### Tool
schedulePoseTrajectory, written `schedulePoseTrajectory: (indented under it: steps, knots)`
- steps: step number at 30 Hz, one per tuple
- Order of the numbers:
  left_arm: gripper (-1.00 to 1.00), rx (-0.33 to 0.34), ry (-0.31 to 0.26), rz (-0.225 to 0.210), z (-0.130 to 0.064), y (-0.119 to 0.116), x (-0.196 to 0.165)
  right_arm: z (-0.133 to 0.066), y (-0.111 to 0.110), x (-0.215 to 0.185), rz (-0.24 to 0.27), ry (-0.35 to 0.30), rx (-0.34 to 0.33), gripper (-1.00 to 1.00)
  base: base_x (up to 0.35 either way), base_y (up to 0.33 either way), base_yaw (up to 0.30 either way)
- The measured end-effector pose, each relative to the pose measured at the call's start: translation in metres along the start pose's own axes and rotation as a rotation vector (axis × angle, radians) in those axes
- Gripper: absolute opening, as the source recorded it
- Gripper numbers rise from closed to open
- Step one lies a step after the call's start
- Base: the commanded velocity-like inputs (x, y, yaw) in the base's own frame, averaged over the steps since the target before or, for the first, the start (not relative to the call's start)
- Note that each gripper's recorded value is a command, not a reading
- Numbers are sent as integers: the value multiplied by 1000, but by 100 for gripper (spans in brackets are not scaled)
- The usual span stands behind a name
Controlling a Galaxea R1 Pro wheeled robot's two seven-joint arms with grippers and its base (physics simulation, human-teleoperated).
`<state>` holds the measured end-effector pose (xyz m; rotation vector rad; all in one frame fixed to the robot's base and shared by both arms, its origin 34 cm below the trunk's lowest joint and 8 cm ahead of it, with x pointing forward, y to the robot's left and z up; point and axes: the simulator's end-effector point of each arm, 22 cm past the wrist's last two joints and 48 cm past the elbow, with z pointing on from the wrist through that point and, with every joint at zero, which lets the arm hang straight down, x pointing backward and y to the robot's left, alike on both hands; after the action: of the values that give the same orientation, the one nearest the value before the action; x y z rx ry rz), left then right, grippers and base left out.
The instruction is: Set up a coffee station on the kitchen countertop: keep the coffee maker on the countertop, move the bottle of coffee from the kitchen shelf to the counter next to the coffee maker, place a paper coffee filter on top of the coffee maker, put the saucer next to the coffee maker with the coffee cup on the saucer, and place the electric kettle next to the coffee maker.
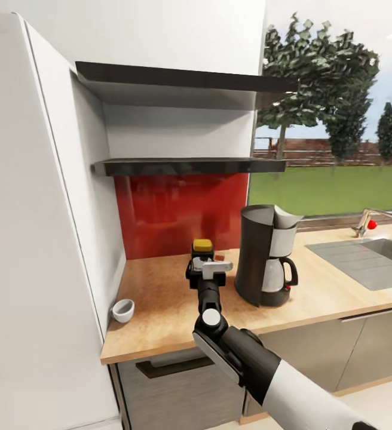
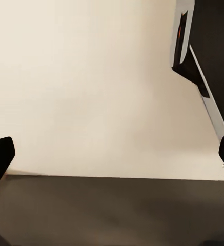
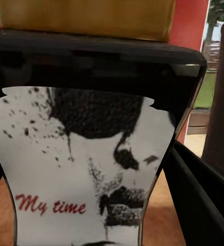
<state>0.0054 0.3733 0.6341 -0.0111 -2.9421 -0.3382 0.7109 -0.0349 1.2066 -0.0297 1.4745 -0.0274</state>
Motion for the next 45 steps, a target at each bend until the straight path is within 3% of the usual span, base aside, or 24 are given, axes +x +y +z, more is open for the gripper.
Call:
schedulePoseTrajectory:
  steps: [20, 27, 33, 45]
  knots:
    - [100, 1, 17, 4, 0, 0, 9, -6, -7, 38, -24, 49, 17, -100, 24, 0, 0]
    - [100, 4, 68, 8, 0, -1, 35, -9, -5, 44, -24, 60, 15, -100, 0, 0, -68]
    - [100, 5, 71, 6, 0, -1, 36, -9, -5, 45, -23, 62, 15, -100, 49, 0, -254]
    - [100, 5, 68, 5, 0, -1, 35, -13, -4, 48, -11, 59, 13, -100, 99, 0, -18]
